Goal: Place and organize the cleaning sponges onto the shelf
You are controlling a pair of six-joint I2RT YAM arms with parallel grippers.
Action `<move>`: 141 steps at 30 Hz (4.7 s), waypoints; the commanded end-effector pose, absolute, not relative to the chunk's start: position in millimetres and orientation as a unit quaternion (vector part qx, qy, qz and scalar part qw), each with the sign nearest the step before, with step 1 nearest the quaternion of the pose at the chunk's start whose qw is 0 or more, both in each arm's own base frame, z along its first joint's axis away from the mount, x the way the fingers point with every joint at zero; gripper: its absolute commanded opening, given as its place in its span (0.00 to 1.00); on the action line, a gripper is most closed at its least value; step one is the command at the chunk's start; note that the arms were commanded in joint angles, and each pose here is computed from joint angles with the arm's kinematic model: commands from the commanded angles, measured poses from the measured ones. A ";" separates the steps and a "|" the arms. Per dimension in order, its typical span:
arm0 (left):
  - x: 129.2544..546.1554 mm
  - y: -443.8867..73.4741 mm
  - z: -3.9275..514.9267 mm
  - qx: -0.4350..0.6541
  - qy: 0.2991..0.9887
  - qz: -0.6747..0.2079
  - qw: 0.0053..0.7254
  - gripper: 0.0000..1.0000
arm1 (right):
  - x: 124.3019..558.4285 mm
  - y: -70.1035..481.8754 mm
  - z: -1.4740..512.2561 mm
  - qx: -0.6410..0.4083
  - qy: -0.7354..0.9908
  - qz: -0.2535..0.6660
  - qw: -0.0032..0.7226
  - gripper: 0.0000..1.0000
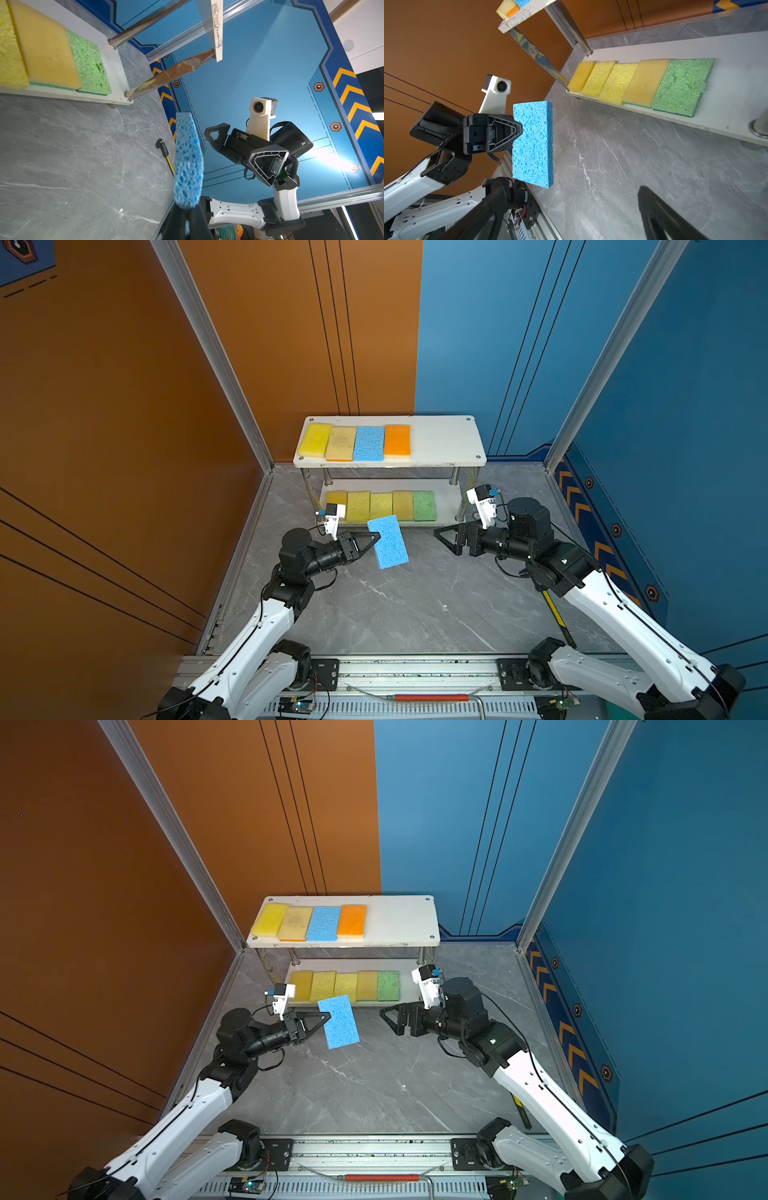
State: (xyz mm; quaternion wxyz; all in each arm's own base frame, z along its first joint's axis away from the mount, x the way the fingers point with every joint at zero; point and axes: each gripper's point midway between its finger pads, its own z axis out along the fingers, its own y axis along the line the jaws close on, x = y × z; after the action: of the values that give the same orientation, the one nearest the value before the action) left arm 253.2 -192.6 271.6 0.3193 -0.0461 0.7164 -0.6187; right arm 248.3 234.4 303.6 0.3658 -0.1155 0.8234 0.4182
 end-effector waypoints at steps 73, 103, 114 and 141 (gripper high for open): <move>255.5 -185.6 292.9 -0.161 0.658 -0.651 0.341 0.00 | 238.3 346.2 269.7 -0.151 0.870 0.412 0.224 0.48; 256.8 -187.8 300.6 -0.145 0.659 -0.649 0.350 0.12 | 240.8 332.4 274.0 -0.129 0.869 0.417 0.233 0.00; 239.0 -154.2 316.3 -0.046 0.777 -0.483 0.400 0.68 | 249.7 278.0 354.7 -0.098 0.839 0.423 0.329 0.00; 227.1 -69.4 235.3 0.001 0.879 -0.211 0.427 0.98 | 389.0 208.2 454.6 0.069 0.821 0.349 0.446 0.00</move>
State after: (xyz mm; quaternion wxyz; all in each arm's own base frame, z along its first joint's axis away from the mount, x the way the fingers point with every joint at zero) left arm 230.1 -75.1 247.9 0.4334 -0.0099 0.8701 -0.2345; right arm 380.6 210.7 457.3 0.4574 0.0466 0.8166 0.3490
